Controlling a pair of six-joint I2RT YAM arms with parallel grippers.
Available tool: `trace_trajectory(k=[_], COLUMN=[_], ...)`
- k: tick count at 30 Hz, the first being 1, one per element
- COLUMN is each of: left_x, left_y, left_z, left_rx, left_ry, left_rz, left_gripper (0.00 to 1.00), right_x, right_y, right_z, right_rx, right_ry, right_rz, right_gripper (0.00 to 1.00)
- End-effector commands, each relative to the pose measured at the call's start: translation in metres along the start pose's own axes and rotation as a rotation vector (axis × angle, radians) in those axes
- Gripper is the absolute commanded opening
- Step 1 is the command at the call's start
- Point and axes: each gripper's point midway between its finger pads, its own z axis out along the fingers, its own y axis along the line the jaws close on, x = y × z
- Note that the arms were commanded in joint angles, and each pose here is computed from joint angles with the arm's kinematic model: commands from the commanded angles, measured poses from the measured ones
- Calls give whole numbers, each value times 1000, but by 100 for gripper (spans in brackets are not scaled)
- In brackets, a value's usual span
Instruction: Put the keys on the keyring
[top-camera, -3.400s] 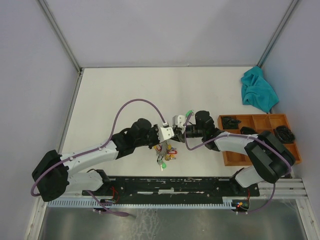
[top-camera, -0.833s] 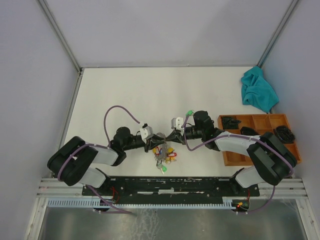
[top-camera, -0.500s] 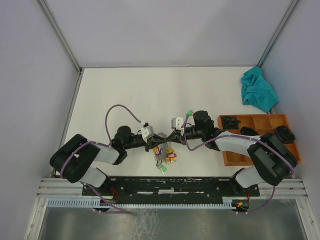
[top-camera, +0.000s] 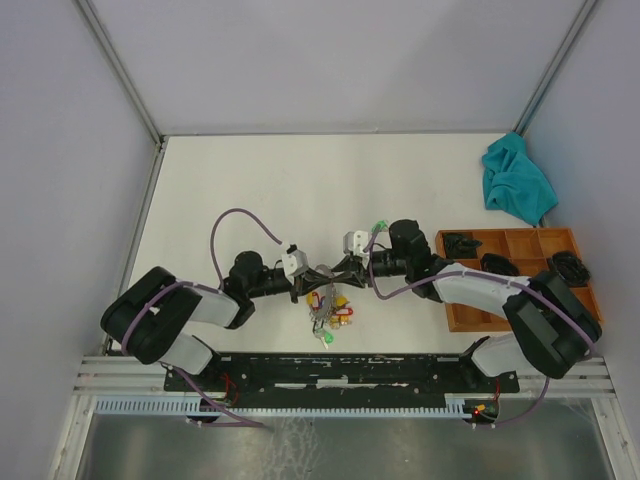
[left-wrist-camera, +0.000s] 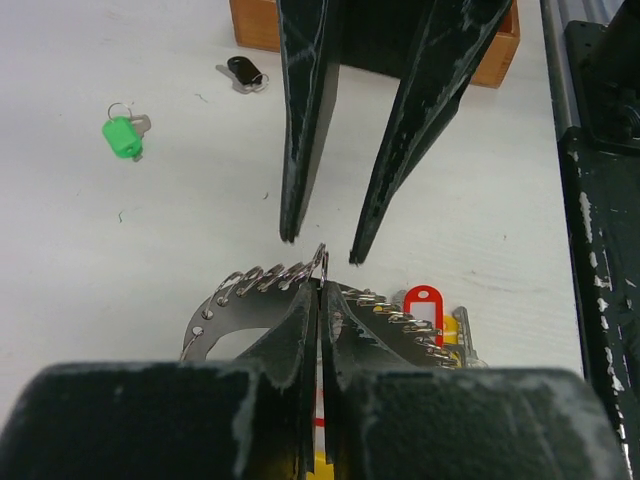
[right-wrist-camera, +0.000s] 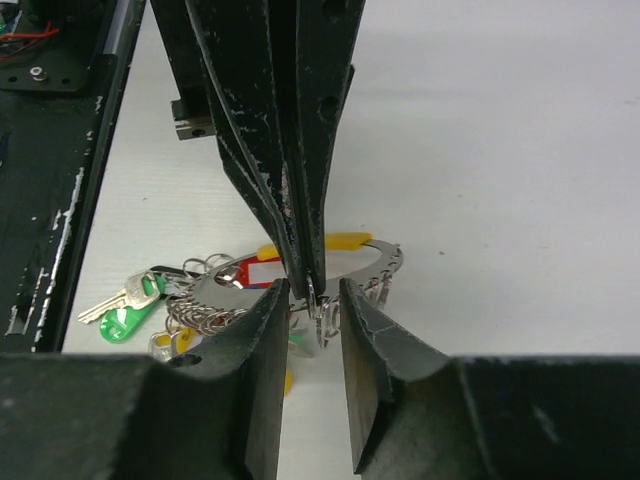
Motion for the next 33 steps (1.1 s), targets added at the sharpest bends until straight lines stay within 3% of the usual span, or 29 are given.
trace_trajectory(k=[1, 4, 10, 13, 15, 20, 30, 33], left_x=[-18, -22, -26, -28, -32, -38, -44, -43], left_y=[16, 27, 38, 38, 40, 44, 56, 55], left_z=[-4, -11, -17, -19, -21, -26, -35, -38], left_rx=[-106, -188, -275, -288, -302, -338, -429, -438], left_ry=[-63, -69, -83, -90, -102, -118, -112, -108], left_rz=[26, 25, 2, -2, 5, 32, 11, 12], left_gripper=[3, 3, 3, 3, 3, 3, 3, 3], right_x=[-43, -47, -51, -47, -47, -40, -11, -2], right_y=[-23, -39, -79, -93, -99, -109, -121, -131], right_z=[-13, -26, -69, -99, -117, -157, -161, -165], right_rx=[138, 264, 620, 820, 917, 1137, 1138, 1137], right_ry=[-55, -6, 72, 110, 130, 250, 452, 491], right_rz=[-24, 71, 269, 362, 399, 503, 727, 818], right_gripper=[41, 53, 68, 90, 99, 100, 99, 91])
